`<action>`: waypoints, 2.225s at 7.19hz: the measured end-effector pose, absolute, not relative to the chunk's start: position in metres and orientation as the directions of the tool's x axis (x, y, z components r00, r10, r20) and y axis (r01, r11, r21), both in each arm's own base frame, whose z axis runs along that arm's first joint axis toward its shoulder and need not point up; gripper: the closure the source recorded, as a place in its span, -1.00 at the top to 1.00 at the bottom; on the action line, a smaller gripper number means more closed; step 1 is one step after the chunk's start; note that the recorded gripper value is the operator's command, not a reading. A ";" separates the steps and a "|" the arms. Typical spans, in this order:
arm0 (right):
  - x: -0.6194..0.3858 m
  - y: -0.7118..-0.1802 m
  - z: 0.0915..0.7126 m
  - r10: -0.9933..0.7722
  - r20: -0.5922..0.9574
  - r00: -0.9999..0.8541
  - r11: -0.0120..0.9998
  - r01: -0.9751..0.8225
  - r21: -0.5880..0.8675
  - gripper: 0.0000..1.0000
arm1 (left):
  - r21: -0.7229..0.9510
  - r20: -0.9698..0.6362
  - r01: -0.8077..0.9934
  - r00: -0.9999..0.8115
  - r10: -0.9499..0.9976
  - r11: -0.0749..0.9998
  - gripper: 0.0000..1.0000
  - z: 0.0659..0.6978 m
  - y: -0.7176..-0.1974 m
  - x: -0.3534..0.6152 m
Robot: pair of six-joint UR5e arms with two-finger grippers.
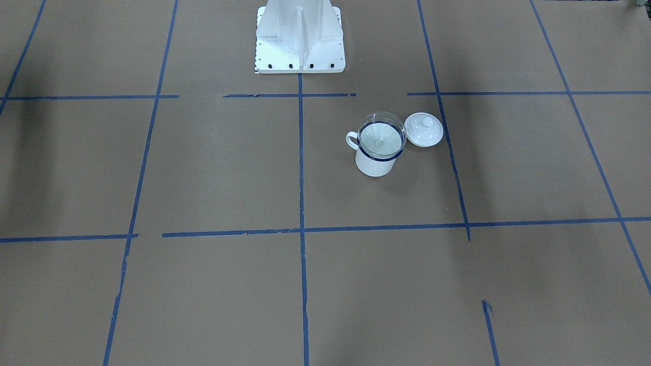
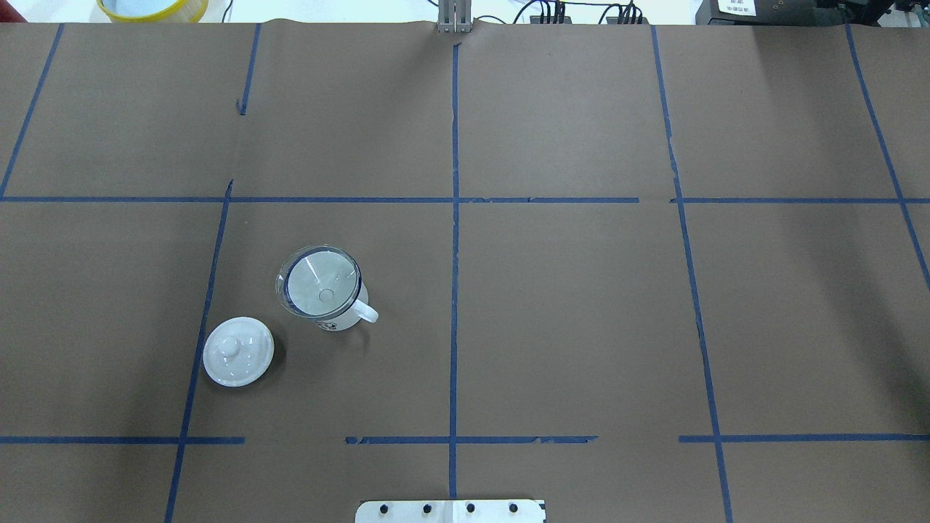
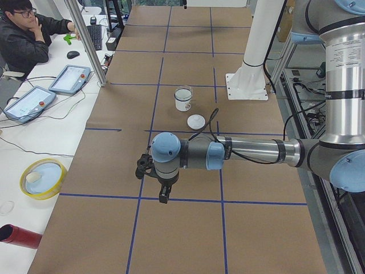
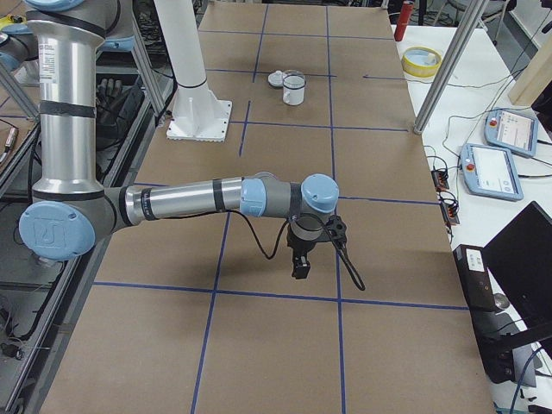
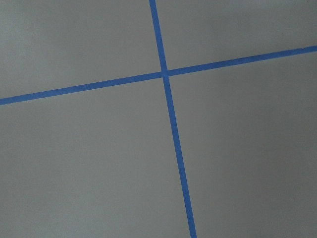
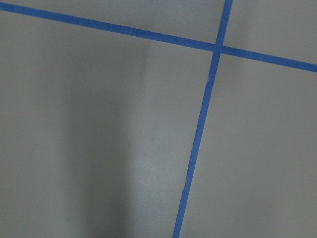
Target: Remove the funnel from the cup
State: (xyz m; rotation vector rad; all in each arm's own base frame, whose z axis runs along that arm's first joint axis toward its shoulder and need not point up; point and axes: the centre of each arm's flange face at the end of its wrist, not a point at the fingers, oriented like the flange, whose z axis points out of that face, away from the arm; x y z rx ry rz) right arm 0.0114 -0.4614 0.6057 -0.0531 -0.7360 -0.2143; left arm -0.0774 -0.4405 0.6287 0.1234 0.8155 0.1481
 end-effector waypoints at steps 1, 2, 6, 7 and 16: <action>0.011 -0.461 0.606 -0.175 0.671 0.720 0.977 0.212 0.027 1.00 | 0.170 -0.714 -0.084 0.677 0.182 0.982 1.00 0.627 -0.441 -0.077; 0.011 -0.461 0.606 -0.174 0.671 0.721 0.977 0.212 0.026 1.00 | 0.176 -0.712 -0.084 0.677 0.186 0.981 1.00 0.624 -0.441 -0.078; 0.011 -0.462 0.606 -0.175 0.671 0.721 0.977 0.212 0.027 1.00 | 0.255 -0.695 -0.057 0.683 0.224 0.965 1.00 0.574 -0.470 -0.078; 0.011 -0.462 0.605 -0.175 0.671 0.720 0.977 0.212 0.027 1.00 | 0.244 -0.696 0.021 0.699 0.161 0.970 1.00 0.549 -0.490 -0.086; 0.011 -0.461 0.606 -0.174 0.671 0.721 0.977 0.211 0.026 1.00 | 0.162 -0.805 0.165 0.592 0.034 0.973 1.00 0.352 -0.532 0.156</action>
